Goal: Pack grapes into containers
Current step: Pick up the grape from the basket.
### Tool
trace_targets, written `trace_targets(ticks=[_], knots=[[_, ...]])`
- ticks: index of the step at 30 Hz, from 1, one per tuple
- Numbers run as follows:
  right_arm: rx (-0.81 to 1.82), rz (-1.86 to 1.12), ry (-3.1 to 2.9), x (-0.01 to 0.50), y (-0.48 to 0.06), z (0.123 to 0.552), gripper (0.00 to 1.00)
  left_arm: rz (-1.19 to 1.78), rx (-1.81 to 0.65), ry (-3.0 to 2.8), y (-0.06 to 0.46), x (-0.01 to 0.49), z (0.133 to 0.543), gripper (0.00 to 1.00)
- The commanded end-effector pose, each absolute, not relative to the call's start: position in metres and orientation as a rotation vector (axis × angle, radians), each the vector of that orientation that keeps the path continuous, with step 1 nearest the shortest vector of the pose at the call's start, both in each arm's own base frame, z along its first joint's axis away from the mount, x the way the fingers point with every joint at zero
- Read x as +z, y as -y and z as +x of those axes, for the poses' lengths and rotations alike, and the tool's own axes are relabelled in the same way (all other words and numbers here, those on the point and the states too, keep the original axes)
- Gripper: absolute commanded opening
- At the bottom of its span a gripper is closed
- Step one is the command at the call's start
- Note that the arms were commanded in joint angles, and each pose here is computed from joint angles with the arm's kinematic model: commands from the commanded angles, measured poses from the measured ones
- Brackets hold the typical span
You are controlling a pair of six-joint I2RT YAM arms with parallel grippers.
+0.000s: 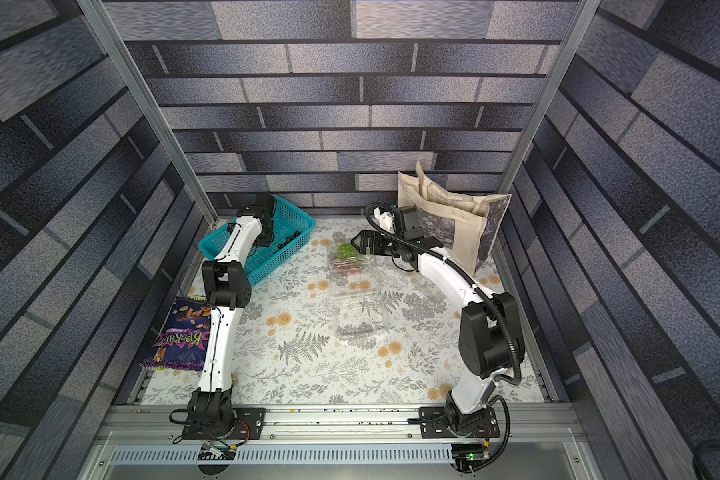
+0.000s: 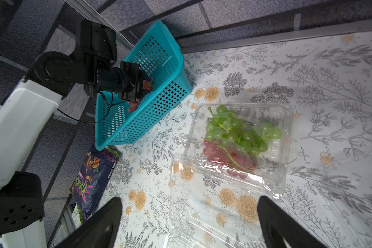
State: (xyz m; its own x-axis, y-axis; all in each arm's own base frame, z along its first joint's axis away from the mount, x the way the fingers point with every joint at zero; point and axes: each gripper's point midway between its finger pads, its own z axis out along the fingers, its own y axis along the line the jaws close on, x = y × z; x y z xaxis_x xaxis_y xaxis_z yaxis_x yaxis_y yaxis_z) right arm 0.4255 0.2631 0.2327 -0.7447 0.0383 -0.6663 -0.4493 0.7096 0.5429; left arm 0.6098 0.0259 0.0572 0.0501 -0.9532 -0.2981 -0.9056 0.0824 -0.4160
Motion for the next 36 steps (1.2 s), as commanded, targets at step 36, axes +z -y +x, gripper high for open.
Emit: trace_targets(ticks=[36], knots=[[1.035, -0.518, -2.005, 0.303, -0.307, 0.413, 1.0, -1.86, -0.022, -1.883, -0.045, 0.023, 0.602, 0.32]])
